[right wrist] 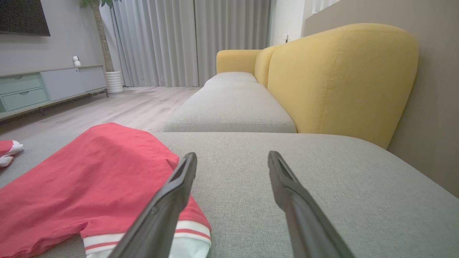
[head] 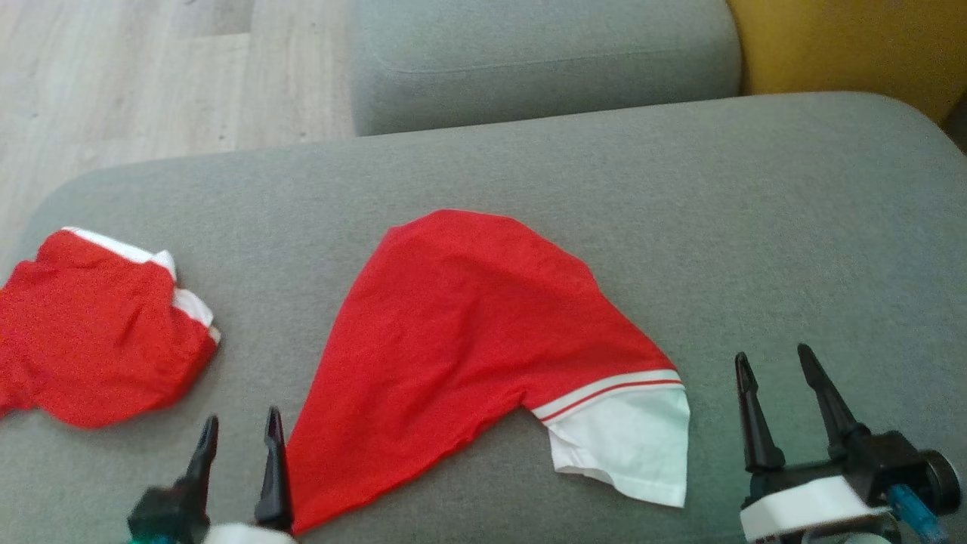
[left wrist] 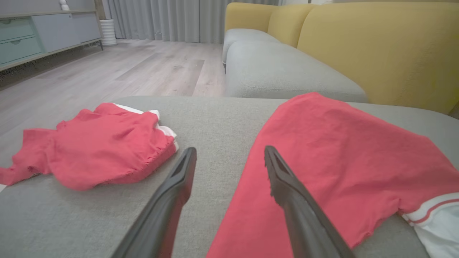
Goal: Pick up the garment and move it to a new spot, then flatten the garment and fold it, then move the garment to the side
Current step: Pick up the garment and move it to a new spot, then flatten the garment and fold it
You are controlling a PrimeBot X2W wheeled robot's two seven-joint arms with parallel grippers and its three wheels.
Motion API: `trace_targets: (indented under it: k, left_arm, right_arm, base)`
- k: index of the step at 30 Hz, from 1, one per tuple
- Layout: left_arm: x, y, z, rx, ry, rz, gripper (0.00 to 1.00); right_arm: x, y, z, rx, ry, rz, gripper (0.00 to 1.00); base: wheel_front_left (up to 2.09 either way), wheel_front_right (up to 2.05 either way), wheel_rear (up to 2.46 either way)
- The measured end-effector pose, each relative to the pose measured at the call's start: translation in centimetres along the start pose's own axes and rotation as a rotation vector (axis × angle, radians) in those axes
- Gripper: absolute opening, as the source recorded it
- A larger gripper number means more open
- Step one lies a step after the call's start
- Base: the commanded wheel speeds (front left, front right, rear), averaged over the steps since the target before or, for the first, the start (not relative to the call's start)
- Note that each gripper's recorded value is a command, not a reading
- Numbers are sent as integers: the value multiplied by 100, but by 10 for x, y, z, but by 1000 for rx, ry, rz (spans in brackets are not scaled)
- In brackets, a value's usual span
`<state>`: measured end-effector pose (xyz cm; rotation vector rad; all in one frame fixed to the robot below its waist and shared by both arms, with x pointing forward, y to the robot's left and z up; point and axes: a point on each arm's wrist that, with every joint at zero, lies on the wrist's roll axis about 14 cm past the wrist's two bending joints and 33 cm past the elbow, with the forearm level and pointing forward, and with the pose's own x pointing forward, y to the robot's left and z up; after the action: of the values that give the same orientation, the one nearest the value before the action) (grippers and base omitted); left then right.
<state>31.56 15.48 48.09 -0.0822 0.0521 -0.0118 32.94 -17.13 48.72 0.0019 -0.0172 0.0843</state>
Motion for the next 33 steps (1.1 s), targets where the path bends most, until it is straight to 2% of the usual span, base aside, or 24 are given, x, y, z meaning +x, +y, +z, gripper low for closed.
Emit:
trace_targets:
  k: [6,12,33]
  left_arm:
    - [-28,20,-21,-2,53,72,100]
    - [-32,36,-21,3,41,105,100]
    - [-33,38,-26,10,47,74,100]
  right_arm:
    - [-2,9,-13,4,43,31,100]
    - [-1,14,-23,5,76,49,100]
    - [-4,15,-40,44,129,45,100]
  base:
    - [0,0,0]
    - [0,0,0]
    - [0,0,0]
